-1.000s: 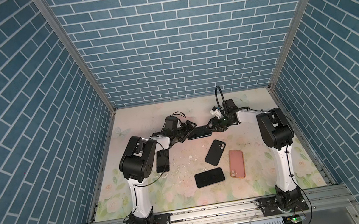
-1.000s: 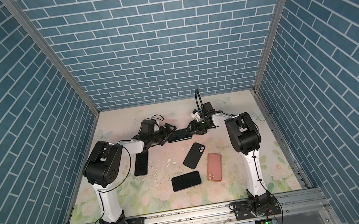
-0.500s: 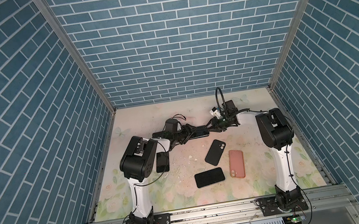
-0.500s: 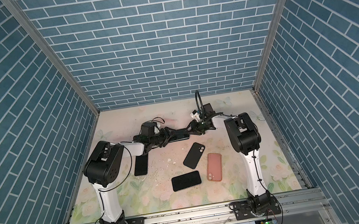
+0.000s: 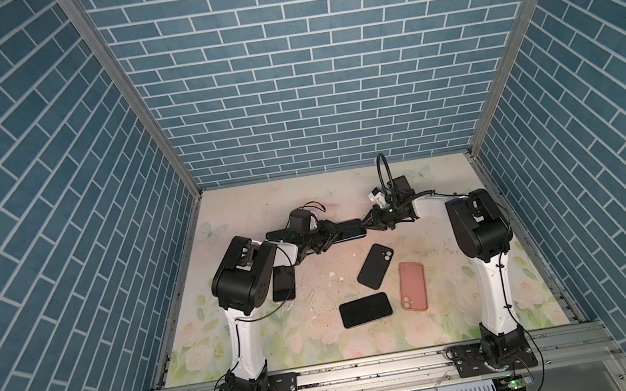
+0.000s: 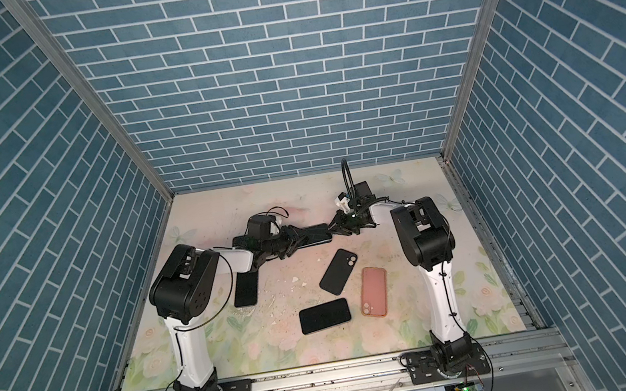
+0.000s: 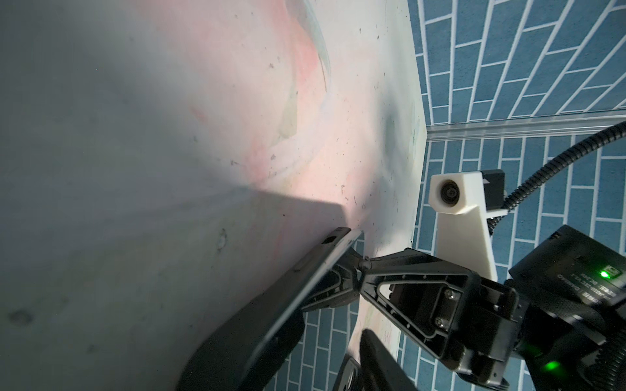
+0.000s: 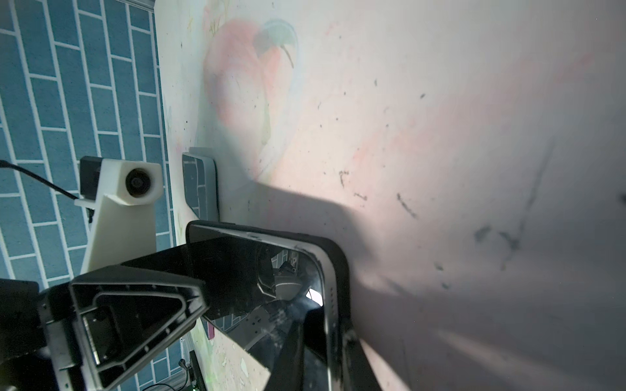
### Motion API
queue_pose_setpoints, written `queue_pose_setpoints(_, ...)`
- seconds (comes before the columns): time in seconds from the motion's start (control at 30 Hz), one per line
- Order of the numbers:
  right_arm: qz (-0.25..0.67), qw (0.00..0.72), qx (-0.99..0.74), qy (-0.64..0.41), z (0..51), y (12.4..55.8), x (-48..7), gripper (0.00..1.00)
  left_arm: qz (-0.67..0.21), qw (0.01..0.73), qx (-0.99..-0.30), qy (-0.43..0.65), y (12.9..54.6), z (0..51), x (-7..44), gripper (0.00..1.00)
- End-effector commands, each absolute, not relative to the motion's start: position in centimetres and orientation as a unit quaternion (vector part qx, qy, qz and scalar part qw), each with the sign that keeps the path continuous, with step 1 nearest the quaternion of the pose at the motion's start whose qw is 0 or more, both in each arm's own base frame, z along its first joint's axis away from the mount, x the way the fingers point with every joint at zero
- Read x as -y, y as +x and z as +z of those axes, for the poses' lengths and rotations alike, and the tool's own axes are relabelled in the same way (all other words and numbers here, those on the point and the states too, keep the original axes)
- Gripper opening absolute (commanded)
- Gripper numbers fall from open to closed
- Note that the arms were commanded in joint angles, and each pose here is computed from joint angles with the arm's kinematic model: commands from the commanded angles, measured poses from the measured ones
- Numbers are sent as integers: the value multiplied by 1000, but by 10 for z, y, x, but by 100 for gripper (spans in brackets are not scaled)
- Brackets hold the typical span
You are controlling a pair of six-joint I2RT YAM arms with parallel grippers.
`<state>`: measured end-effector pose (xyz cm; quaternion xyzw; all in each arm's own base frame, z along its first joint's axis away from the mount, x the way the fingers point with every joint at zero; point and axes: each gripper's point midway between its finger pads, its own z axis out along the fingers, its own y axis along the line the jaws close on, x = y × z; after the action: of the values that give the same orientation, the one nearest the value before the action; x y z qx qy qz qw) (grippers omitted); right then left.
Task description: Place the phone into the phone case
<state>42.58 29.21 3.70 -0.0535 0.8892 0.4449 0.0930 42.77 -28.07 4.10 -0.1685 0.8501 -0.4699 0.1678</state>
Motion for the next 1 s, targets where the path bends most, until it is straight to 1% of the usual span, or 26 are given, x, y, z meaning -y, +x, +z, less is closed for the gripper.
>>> queue_pose_setpoints(0.0, 462, 68, -881, -79, 32, 407, -313, 16, -463, 131, -861, -164, 412, 18, 293, 52)
queue_pose_setpoints(0.17, 461, 66, -881, -77, 30, 406, -314, 15, -479, 141, -852, -157, 414, 25, 297, 45)
queue_pose_setpoints(0.3, 461, 68, -882, -73, 30, 406, -313, 15, -489, 141, -845, -160, 414, 29, 299, 35)
queue_pose_setpoints(0.4, 459, 75, -883, -71, 34, 408, -312, 16, -494, 142, -842, -163, 412, 29, 298, 26)
queue_pose_setpoints(0.53, 463, 83, -881, -55, 38, 417, -307, 21, -499, 144, -838, -166, 410, 29, 297, 21)
queue_pose_setpoints(0.57, 470, 96, -876, -53, 52, 421, -305, 23, -501, 144, -837, -166, 409, 28, 297, 20)
queue_pose_setpoints(0.67, 479, 123, -868, -37, 73, 436, -292, 30, -507, 149, -832, -169, 409, 30, 293, 18)
queue_pose_setpoints(0.77, 476, 172, -862, -33, 108, 451, -272, 37, -510, 152, -831, -165, 410, 33, 290, 16)
queue_pose_setpoints(0.87, 468, 224, -855, -28, 146, 463, -247, 41, -513, 163, -829, -155, 414, 44, 288, 16)
queue_pose_setpoints(0.97, 442, 272, -854, -21, 175, 467, -220, 43, -510, 182, -831, -124, 420, 64, 290, 15)
